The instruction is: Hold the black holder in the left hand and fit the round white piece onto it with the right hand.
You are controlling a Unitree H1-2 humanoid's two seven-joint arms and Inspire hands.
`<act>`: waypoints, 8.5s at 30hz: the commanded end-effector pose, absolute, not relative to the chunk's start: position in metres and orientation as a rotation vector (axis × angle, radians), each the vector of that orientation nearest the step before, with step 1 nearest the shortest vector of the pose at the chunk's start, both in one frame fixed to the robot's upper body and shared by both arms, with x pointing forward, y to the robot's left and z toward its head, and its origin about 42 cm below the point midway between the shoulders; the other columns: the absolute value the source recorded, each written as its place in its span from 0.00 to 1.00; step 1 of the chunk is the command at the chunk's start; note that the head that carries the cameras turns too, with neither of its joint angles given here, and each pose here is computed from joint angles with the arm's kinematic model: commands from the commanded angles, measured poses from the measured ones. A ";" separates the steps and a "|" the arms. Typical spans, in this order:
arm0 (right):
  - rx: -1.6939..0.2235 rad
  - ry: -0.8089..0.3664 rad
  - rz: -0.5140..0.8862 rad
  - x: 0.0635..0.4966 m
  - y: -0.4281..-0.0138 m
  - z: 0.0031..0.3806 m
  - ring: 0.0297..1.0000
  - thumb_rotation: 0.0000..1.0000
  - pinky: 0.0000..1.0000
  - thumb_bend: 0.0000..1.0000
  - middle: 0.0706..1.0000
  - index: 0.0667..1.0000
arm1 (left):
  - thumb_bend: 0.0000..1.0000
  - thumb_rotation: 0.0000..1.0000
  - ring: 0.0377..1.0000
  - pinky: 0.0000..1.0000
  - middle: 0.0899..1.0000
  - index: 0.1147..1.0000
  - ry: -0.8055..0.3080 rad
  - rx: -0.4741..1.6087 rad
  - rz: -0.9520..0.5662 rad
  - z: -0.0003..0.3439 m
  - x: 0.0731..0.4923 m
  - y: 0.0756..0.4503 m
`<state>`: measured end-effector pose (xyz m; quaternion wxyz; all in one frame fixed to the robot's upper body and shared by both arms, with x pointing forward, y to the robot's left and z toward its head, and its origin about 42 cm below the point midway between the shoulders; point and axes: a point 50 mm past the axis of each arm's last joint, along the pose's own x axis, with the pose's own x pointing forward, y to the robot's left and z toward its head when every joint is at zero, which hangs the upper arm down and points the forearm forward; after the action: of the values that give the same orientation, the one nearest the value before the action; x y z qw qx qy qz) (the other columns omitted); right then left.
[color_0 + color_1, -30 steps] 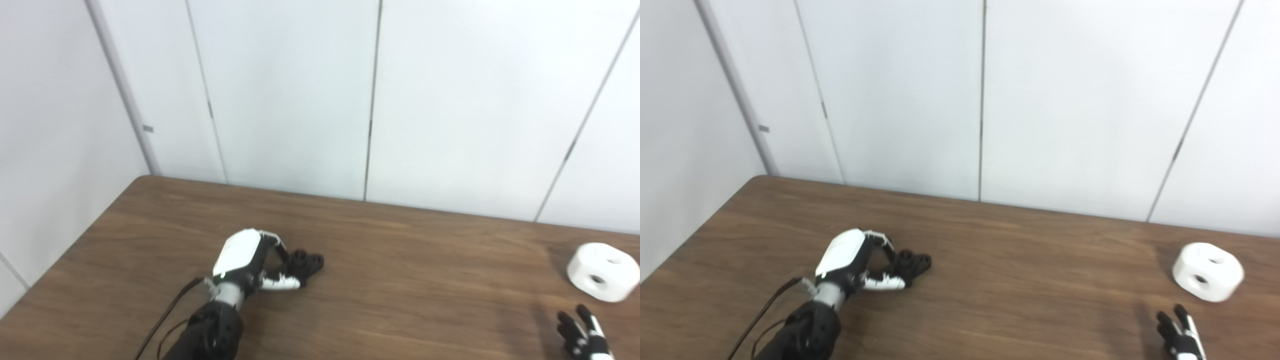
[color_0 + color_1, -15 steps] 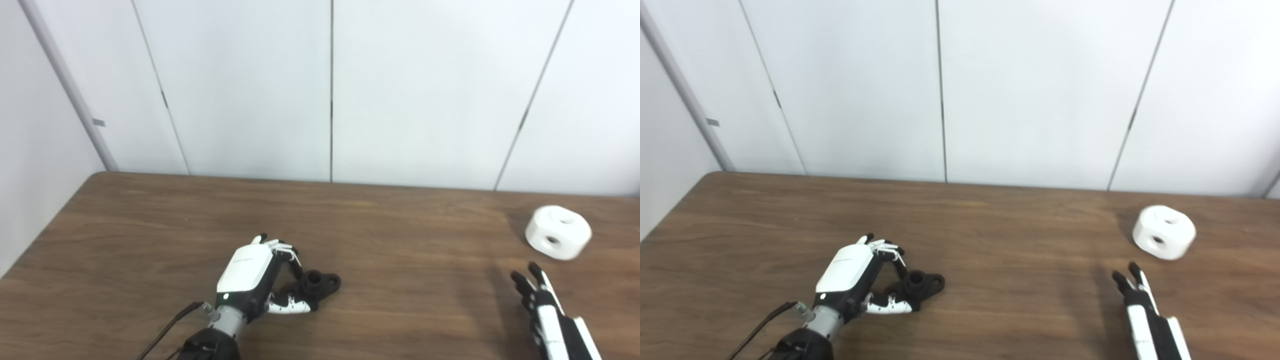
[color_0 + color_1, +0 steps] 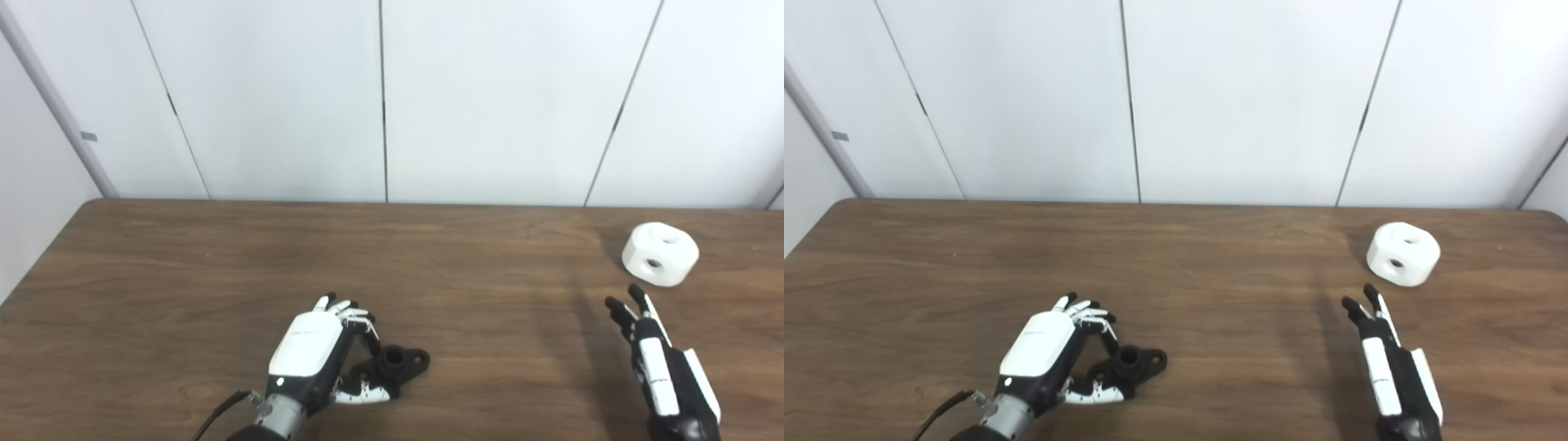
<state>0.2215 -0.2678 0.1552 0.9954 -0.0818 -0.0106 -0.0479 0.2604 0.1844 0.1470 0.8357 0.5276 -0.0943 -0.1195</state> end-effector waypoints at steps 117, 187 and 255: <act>-1.200 0.193 -0.238 0.436 -0.390 0.265 1.00 0.31 1.00 0.92 0.99 0.74 | 0.52 0.04 0.85 0.97 0.74 0.42 -0.203 1.054 -0.319 0.122 0.231 0.196; -1.143 -0.106 0.026 0.380 -0.292 0.293 0.95 0.14 1.00 0.52 0.81 0.45 | 0.52 0.05 0.85 1.00 0.74 0.42 -0.200 1.070 -0.323 0.119 0.230 0.179; -1.054 -0.287 0.514 0.285 -0.163 0.282 0.97 0.14 1.00 0.52 0.82 0.45 | 0.52 0.05 0.89 1.00 0.76 0.42 -0.189 1.093 -0.325 0.122 0.232 0.143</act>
<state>0.2839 -0.1656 0.2679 0.8293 -0.4884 -0.0962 0.2539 0.2352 0.1491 0.1265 0.8459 0.5085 -0.0960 -0.1295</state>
